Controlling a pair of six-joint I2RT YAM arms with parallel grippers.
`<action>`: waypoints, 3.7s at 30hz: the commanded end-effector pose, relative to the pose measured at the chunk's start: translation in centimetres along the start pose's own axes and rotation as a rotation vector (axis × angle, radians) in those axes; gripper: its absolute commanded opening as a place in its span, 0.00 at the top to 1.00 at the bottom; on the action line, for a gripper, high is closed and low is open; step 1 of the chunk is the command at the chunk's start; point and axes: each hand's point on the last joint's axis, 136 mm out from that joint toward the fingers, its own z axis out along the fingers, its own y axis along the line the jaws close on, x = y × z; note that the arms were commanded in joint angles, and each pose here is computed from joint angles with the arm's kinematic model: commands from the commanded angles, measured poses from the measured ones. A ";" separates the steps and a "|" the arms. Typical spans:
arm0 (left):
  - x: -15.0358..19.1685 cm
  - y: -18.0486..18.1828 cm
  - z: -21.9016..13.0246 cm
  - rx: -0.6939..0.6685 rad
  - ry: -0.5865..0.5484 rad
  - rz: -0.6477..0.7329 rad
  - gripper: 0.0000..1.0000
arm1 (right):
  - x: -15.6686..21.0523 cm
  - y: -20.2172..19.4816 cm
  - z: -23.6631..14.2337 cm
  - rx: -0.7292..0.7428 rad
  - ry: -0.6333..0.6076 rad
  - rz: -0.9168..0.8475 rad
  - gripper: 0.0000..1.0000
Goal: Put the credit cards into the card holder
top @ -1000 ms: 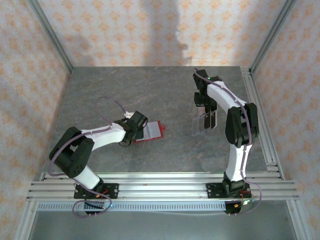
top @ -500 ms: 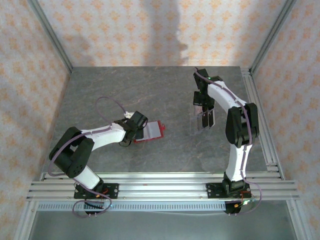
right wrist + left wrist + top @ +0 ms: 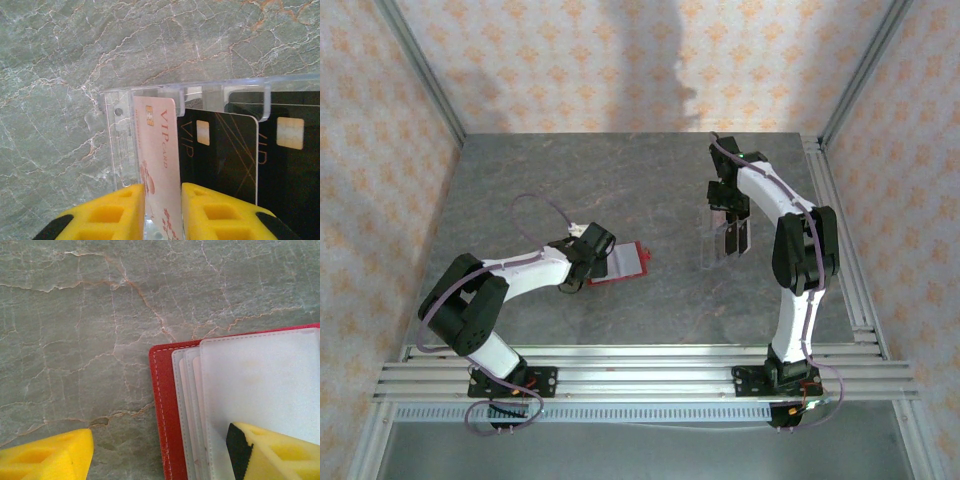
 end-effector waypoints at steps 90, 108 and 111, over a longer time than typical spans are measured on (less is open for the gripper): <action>0.3 0.1 0.4 -0.006 0.016 0.014 0.28 | -1.6 0.5 -2.6 -0.026 -0.038 -0.016 1.00; -1.4 0.8 -2.1 -0.024 -0.022 0.024 0.27 | -1.5 5.6 -11.6 -0.440 -0.154 0.052 1.00; -1.5 0.8 -2.2 -0.020 -0.025 0.023 0.27 | -0.1 8.0 -12.0 -0.575 -0.142 0.056 1.00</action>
